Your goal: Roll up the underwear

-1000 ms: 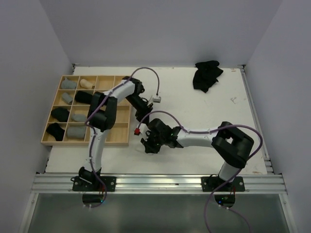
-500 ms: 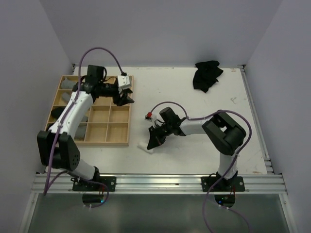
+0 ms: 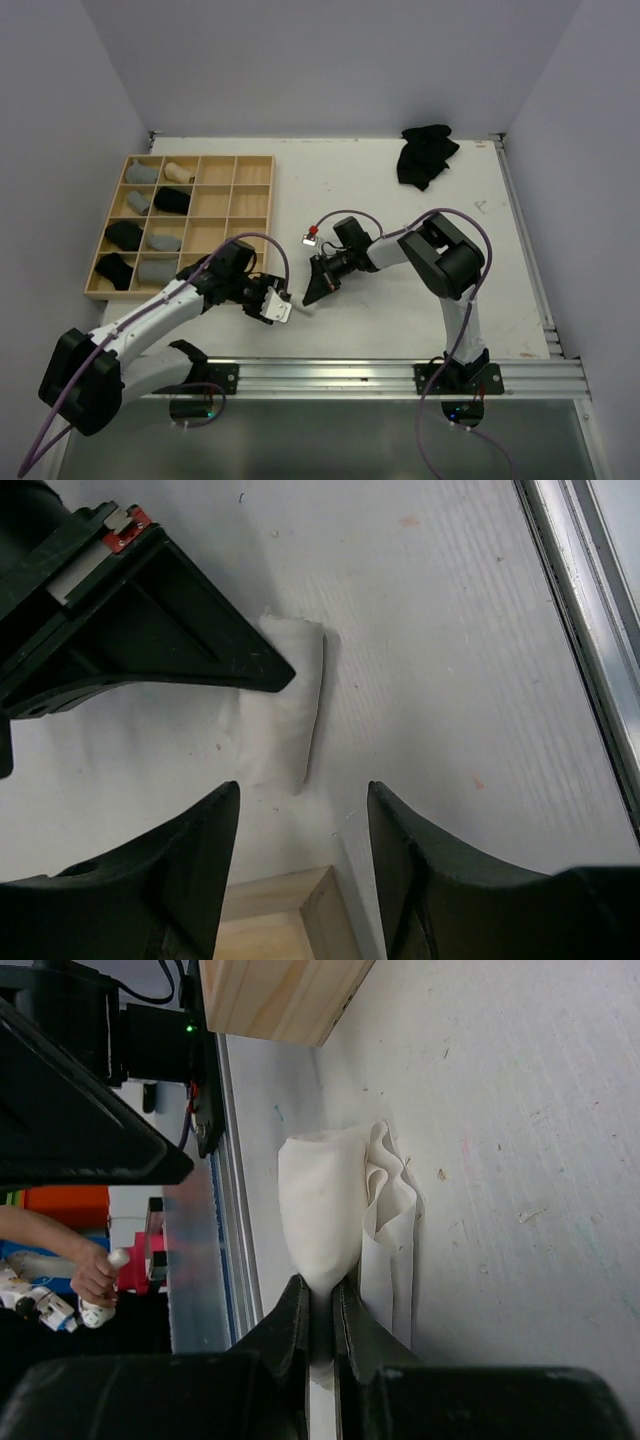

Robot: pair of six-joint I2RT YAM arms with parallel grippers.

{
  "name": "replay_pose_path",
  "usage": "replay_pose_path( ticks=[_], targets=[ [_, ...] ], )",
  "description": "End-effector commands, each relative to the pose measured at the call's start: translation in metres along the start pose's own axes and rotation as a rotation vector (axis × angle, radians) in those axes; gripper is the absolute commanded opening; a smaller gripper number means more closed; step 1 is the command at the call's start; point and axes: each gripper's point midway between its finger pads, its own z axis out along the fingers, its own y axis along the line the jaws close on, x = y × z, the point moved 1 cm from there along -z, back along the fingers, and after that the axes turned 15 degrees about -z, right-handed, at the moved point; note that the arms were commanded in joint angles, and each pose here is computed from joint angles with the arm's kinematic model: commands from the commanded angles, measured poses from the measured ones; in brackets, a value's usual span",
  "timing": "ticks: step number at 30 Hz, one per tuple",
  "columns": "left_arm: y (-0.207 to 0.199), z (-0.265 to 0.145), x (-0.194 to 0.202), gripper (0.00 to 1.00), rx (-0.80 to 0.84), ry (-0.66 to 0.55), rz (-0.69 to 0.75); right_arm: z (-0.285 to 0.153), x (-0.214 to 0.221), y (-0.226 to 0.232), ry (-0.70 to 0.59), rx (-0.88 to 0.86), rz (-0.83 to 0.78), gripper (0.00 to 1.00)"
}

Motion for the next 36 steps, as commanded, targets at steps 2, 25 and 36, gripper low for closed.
replay_pose_path(
  ticks=[2,25,36],
  targets=[
    [0.020,0.016,-0.016,0.58,-0.087,-0.011,0.198,0.002,0.079,-0.064,0.172,0.288,0.119,0.00],
    [-0.008,0.079,0.035,0.17,0.219,0.292,0.114,-0.015,0.051,-0.061,0.186,0.373,0.068,0.23],
    [-0.047,0.068,0.060,0.09,0.408,0.419,-0.073,-0.151,-0.092,-0.022,-0.275,0.572,-0.010,0.38]
  ],
)
